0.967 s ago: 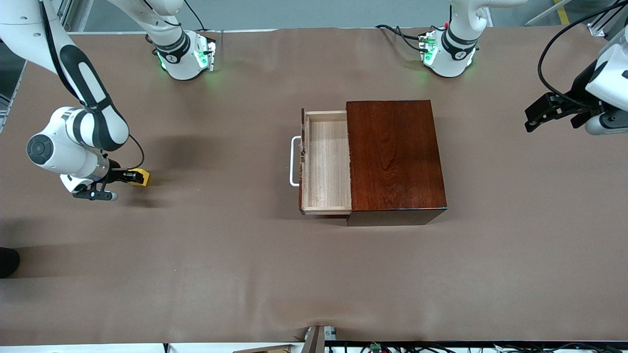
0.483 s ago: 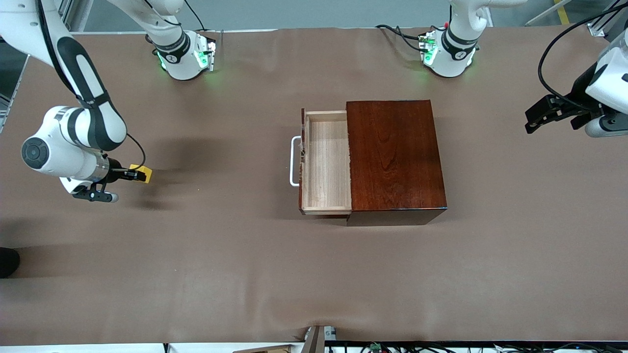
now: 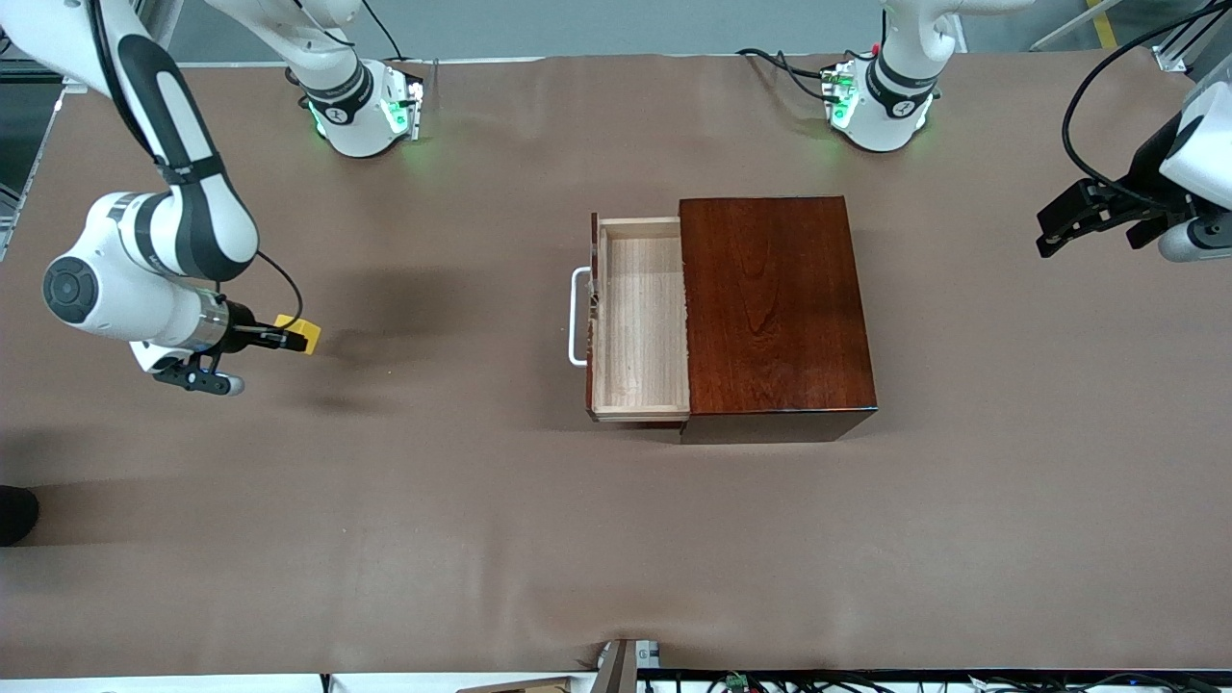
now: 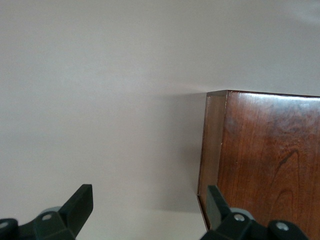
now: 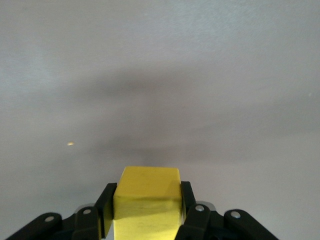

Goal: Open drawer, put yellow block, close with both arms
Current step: 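Carry the yellow cube with the right gripper over the open drawer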

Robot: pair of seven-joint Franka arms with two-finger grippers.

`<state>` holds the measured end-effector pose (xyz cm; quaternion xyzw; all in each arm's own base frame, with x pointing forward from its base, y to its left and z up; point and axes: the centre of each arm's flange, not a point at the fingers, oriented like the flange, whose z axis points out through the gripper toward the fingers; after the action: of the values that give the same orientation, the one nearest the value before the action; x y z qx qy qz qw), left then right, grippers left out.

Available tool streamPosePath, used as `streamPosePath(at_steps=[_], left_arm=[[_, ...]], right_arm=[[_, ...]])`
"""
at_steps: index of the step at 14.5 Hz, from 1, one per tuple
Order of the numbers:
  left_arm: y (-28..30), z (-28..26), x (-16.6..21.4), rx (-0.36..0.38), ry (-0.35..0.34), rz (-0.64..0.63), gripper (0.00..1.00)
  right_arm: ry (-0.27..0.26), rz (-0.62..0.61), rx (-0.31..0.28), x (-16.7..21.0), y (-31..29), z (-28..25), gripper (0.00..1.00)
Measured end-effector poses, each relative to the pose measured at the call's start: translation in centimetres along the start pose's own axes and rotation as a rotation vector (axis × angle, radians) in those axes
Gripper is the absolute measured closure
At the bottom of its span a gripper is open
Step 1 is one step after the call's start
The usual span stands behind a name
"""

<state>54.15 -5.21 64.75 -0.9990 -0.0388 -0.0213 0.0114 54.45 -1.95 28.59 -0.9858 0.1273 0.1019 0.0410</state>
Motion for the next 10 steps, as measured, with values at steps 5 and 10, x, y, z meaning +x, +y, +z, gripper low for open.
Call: streamPosePath(at_steps=[5,10], left_arm=[[-0.3,0.0,0.0,0.001,-0.003,-0.005,0.00],[-0.4,0.2,-0.1,0.003,-0.017,-0.007,0.00]], right_arm=[[0.016,0.163,-0.016,-2.4,-7.3,-2.6,0.44],[0.004,0.283,-0.043,-5.1,-15.6,-6.6,0.44]])
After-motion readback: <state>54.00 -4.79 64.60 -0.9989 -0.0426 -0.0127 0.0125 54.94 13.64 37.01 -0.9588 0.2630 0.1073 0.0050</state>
